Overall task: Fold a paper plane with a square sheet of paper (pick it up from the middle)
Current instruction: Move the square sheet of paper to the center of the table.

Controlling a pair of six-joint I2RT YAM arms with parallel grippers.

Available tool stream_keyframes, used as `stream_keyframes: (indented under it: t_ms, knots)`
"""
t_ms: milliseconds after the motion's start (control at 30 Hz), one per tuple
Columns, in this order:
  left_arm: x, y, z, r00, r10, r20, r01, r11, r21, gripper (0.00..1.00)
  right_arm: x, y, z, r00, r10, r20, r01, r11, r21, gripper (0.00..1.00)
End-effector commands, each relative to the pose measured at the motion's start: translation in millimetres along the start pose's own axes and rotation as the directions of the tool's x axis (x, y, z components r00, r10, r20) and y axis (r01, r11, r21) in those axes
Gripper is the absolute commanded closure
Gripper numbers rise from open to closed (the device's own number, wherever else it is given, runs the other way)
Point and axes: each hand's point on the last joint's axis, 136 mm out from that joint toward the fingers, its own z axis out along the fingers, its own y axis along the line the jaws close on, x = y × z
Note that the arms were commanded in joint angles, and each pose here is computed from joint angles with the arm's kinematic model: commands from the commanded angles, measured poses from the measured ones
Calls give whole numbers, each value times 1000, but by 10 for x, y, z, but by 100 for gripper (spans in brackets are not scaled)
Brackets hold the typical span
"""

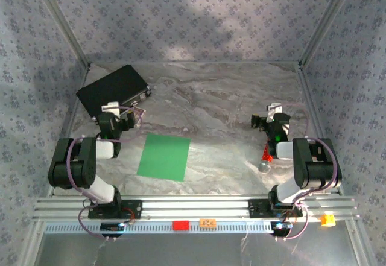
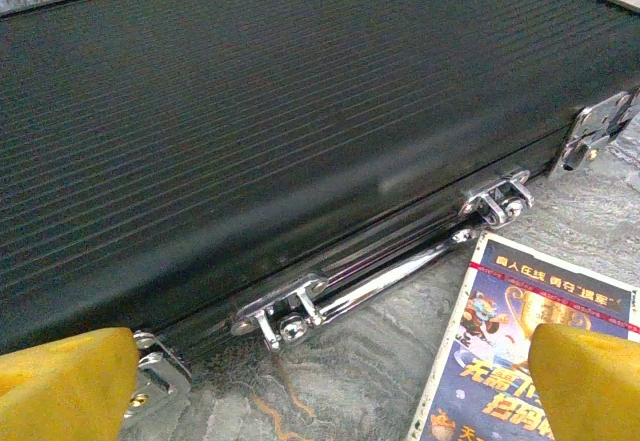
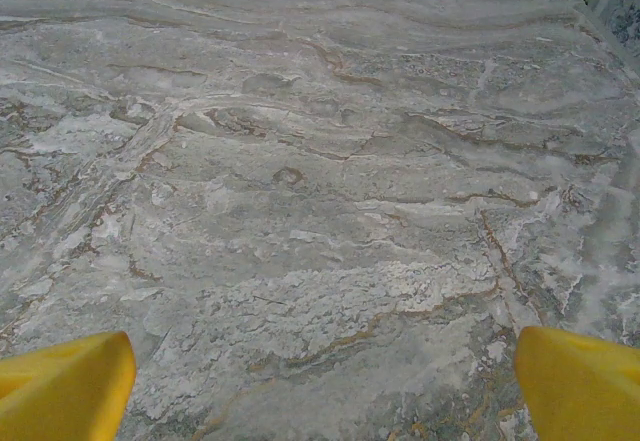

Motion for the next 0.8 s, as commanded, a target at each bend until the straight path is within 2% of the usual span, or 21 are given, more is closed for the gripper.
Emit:
stream_keyframes:
  t_ms: [0, 767]
  knots:
    - [-77, -33, 1, 1000, 6, 23, -7, 1000, 16, 0, -101, -6, 16, 1000, 5, 22, -5, 1000, -4, 1]
    - [-81, -42, -7, 1000, 6, 27, -7, 1000, 20, 0, -100, -11, 17, 1000, 9, 22, -9, 1000, -7, 1]
